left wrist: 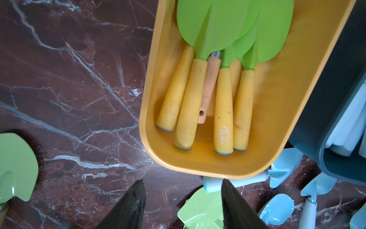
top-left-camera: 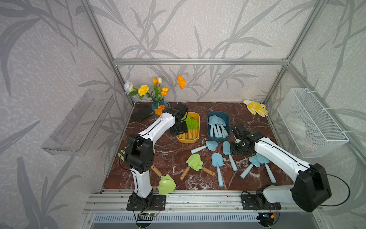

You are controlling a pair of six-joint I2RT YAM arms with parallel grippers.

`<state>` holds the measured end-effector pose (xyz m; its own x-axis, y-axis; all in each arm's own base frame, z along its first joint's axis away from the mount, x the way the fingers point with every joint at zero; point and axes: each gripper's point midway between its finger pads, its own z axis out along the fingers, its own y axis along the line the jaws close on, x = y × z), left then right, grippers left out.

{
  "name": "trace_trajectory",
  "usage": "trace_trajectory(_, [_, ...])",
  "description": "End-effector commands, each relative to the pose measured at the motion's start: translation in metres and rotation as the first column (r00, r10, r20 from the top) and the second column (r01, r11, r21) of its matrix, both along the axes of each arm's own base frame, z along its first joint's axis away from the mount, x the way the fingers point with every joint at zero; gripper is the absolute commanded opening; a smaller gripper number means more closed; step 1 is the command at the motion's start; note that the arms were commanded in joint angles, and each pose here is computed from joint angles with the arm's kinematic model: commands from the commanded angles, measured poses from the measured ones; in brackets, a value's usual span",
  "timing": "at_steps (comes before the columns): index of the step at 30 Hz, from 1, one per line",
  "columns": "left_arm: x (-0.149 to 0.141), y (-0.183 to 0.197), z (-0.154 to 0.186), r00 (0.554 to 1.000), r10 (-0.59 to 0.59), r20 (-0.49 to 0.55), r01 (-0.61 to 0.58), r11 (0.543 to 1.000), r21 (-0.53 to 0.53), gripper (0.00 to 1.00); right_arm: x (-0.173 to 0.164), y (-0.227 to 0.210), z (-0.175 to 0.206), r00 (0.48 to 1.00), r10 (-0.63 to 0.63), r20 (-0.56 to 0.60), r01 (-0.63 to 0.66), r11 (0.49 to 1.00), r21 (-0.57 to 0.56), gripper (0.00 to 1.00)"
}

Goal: Sort the small shovels by color and place them into the storage box
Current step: Place the shovel in the storage box, then pick up the shovel from the center of the board.

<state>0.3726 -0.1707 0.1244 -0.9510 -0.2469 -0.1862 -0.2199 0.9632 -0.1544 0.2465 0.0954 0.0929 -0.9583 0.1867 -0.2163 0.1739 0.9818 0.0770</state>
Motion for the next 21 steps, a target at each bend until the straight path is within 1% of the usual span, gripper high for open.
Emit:
trace_trajectory(1, [0.006, 0.000, 0.017, 0.998, 0.022, 0.055, -0.021, 1.000, -0.019, 0.62, -0.030, -0.039, -0.002, 0.974, -0.220, -0.063, 0.215, 0.974, -0.077, 0.51])
trace_trajectory(4, [0.005, -0.002, 0.016, 0.998, 0.021, 0.052, -0.020, 1.000, -0.024, 0.62, -0.057, -0.066, -0.003, 0.923, -0.377, -0.076, 0.366, 0.922, -0.126, 0.53])
trace_trajectory(5, [0.004, -0.002, 0.016, 0.999, 0.019, 0.051, -0.018, 1.000, -0.025, 0.62, -0.063, -0.071, -0.004, 0.908, -0.412, -0.073, 0.401, 0.907, -0.131, 0.53])
trace_trajectory(7, [0.002, -0.001, 0.014, 0.999, 0.019, 0.042, -0.017, 1.000, -0.025, 0.62, -0.074, -0.077, -0.011, 0.881, -0.465, -0.082, 0.456, 0.883, -0.110, 0.53])
trace_trajectory(9, [0.001, -0.001, 0.012, 0.999, 0.015, 0.036, -0.014, 1.000, -0.025, 0.62, -0.082, -0.077, -0.020, 0.857, -0.500, -0.123, 0.494, 0.866, -0.083, 0.53])
trace_trajectory(11, [0.000, -0.001, 0.011, 0.999, 0.017, 0.033, -0.016, 1.000, -0.025, 0.62, -0.086, -0.074, -0.031, 0.840, -0.515, -0.170, 0.513, 0.856, -0.061, 0.53])
trace_trajectory(17, [-0.002, 0.000, 0.013, 0.999, 0.014, 0.036, -0.013, 1.000, -0.026, 0.62, -0.085, -0.057, -0.055, 0.831, -0.489, -0.265, 0.504, 0.864, -0.012, 0.51])
trace_trajectory(19, [-0.003, 0.000, 0.013, 0.999, 0.014, 0.031, -0.013, 1.000, -0.026, 0.62, -0.084, -0.051, -0.065, 0.822, -0.490, -0.291, 0.513, 0.858, 0.005, 0.49])
trace_trajectory(21, [-0.005, 0.002, 0.012, 1.000, 0.015, 0.026, -0.015, 1.000, -0.020, 0.62, -0.083, -0.048, -0.073, 0.810, -0.502, -0.304, 0.530, 0.848, 0.014, 0.44])
